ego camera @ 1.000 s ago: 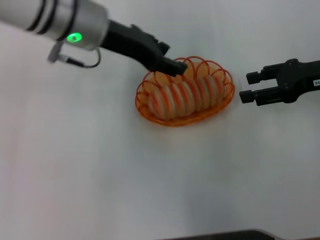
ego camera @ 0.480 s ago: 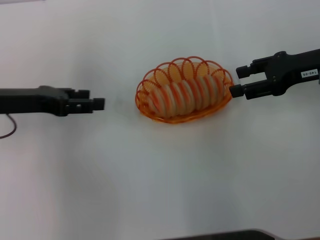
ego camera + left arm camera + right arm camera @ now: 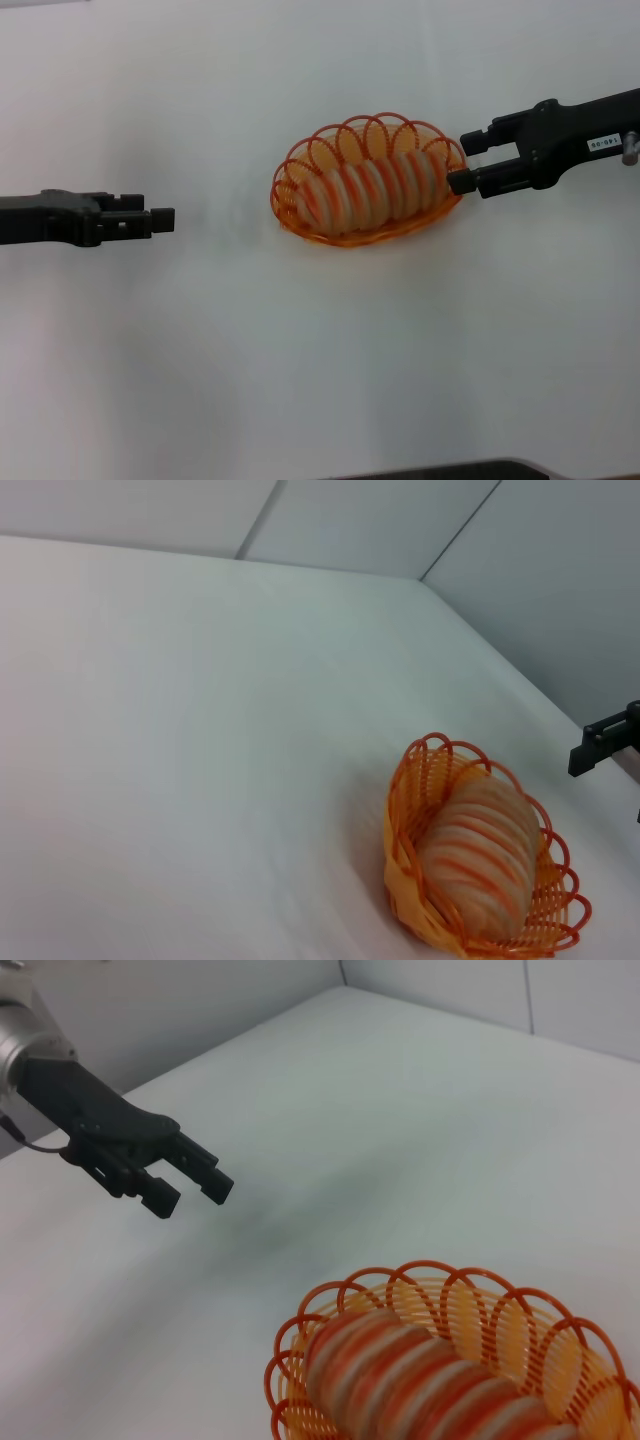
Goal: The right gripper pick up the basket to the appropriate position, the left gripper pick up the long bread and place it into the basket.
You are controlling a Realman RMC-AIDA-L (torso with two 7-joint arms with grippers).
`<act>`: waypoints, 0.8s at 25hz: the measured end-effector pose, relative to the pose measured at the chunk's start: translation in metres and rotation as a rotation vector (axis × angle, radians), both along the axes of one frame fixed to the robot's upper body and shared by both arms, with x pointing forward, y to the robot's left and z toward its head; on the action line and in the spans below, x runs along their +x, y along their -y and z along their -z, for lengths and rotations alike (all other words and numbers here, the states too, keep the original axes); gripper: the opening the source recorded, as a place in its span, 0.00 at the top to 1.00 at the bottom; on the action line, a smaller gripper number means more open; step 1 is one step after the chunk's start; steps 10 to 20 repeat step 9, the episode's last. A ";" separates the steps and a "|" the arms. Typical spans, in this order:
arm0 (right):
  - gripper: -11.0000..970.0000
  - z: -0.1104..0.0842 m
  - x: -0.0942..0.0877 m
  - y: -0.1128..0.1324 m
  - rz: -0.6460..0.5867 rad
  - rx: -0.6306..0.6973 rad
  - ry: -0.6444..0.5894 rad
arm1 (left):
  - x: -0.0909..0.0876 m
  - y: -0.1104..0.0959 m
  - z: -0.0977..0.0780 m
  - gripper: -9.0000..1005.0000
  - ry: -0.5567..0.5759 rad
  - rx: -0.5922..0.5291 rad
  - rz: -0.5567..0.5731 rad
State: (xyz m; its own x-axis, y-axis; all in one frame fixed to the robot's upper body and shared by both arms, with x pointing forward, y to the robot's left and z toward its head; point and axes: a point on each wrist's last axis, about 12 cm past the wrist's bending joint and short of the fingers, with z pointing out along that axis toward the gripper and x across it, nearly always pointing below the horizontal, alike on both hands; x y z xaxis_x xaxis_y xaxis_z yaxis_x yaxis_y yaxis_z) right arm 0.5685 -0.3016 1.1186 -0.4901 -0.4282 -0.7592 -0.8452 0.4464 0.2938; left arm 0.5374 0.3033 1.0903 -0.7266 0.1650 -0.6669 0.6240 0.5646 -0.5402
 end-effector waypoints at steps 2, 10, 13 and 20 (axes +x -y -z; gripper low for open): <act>0.26 0.000 0.000 -0.001 -0.001 -0.001 -0.003 | 0.001 0.000 -0.001 0.29 0.001 0.001 0.001; 0.26 0.001 0.000 -0.002 -0.007 -0.004 -0.006 | 0.001 0.001 -0.001 0.29 0.001 0.001 0.004; 0.26 0.001 0.000 -0.002 -0.007 -0.004 -0.006 | 0.001 0.001 -0.001 0.29 0.001 0.001 0.004; 0.26 0.001 0.000 -0.002 -0.007 -0.004 -0.006 | 0.001 0.001 -0.001 0.29 0.001 0.001 0.004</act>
